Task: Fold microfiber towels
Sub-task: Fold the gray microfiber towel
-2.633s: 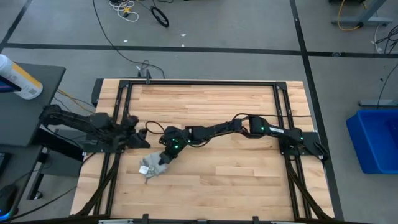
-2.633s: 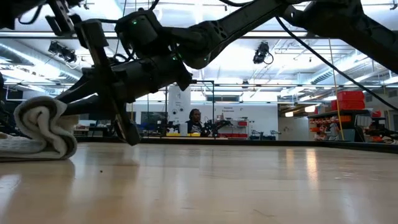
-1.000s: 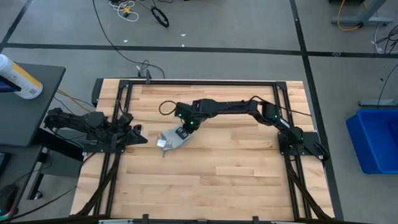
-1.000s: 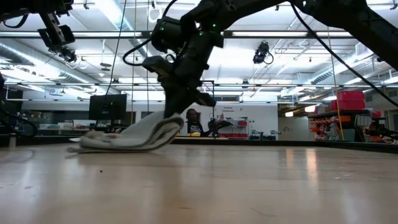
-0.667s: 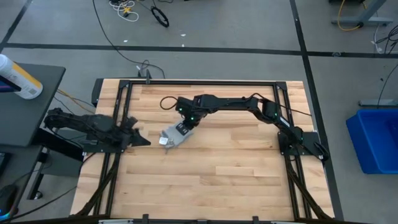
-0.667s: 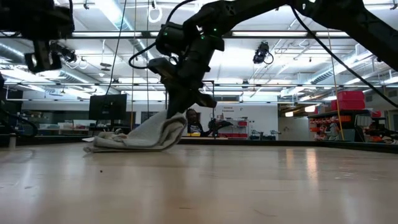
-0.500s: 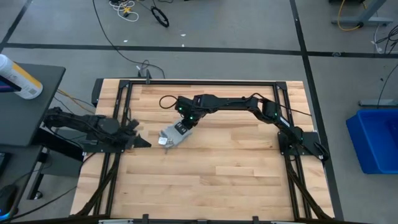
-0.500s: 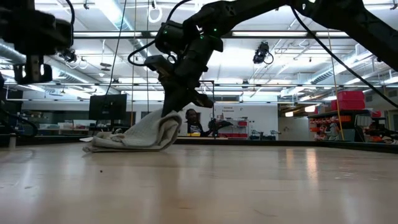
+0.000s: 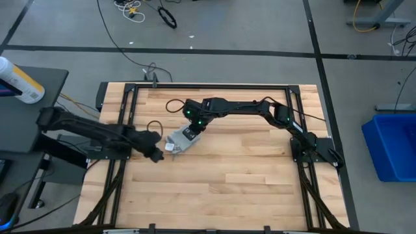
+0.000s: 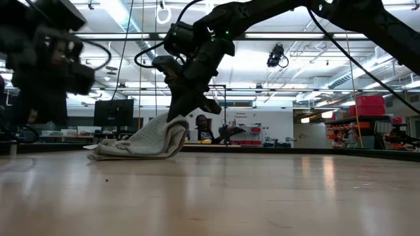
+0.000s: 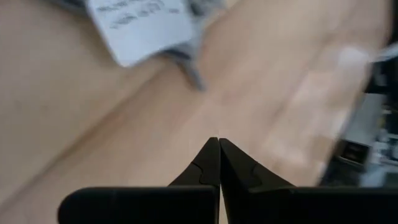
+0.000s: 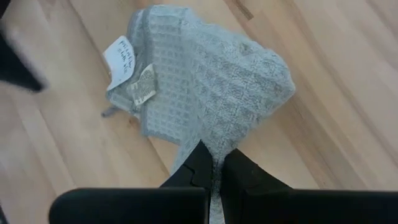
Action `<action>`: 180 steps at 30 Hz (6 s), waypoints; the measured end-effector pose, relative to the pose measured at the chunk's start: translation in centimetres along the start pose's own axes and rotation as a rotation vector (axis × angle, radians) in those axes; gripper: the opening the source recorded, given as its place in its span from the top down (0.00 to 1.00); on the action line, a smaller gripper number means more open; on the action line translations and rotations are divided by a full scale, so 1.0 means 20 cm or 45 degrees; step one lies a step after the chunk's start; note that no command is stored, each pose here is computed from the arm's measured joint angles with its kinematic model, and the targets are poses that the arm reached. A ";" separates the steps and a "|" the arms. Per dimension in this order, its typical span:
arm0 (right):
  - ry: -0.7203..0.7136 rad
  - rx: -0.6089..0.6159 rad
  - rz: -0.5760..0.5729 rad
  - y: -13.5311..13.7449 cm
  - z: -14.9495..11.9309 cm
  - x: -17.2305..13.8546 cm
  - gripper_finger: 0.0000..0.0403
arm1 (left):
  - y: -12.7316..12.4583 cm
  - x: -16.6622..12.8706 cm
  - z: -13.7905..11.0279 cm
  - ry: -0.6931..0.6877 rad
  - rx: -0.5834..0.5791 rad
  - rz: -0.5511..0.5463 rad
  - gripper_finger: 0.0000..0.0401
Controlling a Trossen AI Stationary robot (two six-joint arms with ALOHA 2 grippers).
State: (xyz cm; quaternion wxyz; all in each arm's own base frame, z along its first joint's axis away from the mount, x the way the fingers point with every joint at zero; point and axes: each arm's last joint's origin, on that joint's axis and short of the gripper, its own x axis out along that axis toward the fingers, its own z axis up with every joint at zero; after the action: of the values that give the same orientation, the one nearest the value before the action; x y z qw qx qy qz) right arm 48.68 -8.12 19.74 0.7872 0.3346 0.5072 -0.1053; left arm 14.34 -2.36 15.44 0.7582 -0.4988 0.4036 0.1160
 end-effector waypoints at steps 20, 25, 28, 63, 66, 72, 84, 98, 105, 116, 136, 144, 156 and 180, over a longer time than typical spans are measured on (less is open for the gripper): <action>0.156 -0.254 0.213 0.07 -0.06 0.00 0.97 | 0.14 0.16 0.21 -0.046 -0.112 0.190 1.00; 0.112 -0.254 0.287 0.08 -0.04 0.00 0.97 | 0.15 0.18 0.22 -0.015 -0.107 0.182 1.00; 0.036 -0.223 0.336 0.10 0.00 0.00 0.97 | 0.15 0.19 0.22 -0.005 -0.108 0.171 1.00; -0.187 0.045 0.424 -0.03 0.15 0.23 0.54 | 0.15 0.19 0.22 0.018 -0.059 0.151 1.00; -0.190 0.038 0.496 -0.02 0.17 0.22 0.51 | 0.15 0.19 0.22 0.019 -0.058 0.151 1.00; -0.163 -0.015 0.525 0.03 0.14 0.23 0.54 | 0.15 0.19 0.22 0.019 -0.058 0.151 1.00; -0.144 -0.029 0.536 0.06 0.12 0.24 0.80 | 0.15 0.19 0.22 0.017 -0.037 0.147 1.00; -0.149 -0.032 0.554 0.06 0.13 0.21 0.99 | 0.17 0.14 0.18 0.056 -0.097 0.239 1.00; -0.171 0.000 0.529 0.05 0.14 0.19 1.00 | 0.16 0.03 0.15 -0.021 -0.109 0.249 1.00; -0.152 0.059 0.422 -0.02 0.13 0.27 1.00 | 0.14 -0.10 0.13 -0.193 -0.176 0.153 1.00; -0.194 -0.049 0.501 0.09 0.11 0.21 0.96 | 0.13 -0.14 0.12 -0.259 -0.196 0.098 1.00; -0.138 -0.035 0.382 0.04 0.10 0.15 0.99 | 0.14 -0.14 0.11 -0.248 -0.181 0.115 1.00; -0.156 -0.007 0.154 -0.03 0.10 0.11 1.00 | 0.14 -0.14 0.11 -0.242 -0.173 0.124 1.00; -0.041 -0.194 0.293 0.24 -0.14 0.44 1.00 | 0.13 -0.15 0.11 -0.248 -0.183 0.103 1.00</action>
State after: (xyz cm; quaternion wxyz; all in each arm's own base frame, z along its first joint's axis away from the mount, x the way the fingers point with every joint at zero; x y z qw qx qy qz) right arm 53.22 -1.19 13.44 0.8252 0.3282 0.4593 0.0191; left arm 12.06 1.50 16.20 0.7508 -0.5215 0.3387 0.2231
